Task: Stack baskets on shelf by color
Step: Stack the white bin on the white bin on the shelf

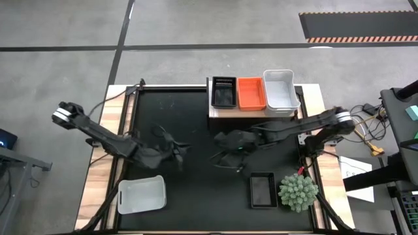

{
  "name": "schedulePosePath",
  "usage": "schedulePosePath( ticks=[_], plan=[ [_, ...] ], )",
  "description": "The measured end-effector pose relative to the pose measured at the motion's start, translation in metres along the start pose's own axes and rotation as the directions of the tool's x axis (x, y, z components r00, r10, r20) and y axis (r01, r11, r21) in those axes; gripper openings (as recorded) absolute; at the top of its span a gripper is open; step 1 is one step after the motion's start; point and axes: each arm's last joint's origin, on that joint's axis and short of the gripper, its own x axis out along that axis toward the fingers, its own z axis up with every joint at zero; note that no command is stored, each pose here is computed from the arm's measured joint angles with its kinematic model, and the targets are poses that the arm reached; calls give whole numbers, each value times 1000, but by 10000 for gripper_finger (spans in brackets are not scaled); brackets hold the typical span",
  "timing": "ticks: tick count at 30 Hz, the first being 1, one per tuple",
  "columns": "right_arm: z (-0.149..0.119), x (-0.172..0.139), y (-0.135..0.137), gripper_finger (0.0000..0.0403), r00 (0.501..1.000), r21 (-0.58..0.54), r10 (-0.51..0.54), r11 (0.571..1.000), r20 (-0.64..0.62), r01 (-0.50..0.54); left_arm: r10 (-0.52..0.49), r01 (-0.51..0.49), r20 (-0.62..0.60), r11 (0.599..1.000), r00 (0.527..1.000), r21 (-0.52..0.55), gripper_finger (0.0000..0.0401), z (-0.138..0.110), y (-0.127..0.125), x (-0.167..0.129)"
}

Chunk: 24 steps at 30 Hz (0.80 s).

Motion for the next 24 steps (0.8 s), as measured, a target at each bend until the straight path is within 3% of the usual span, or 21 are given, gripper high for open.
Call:
schedulePosePath(
  ticks=[6,10,14,16,24],
  plan=[
    [-17,-31,18,43,991,-19,-77,997,111,79,-46,30,-136,992,990,-121,11,-6,-43,26],
    [-27,-44,27,43,984,-24,-98,994,148,103,66,-125,-337,980,939,-155,1,-9,-63,35],
    [-36,-54,35,43,979,-28,-111,993,169,118,279,-392,-534,913,798,-110,1,-5,-77,37],
    [-43,-55,39,43,982,-27,-106,993,158,112,341,-477,-599,875,725,-80,1,-7,-84,38],
    [-59,-52,50,43,982,-62,-104,991,157,115,302,-680,-878,732,371,-36,12,-21,-95,38]
  ],
)
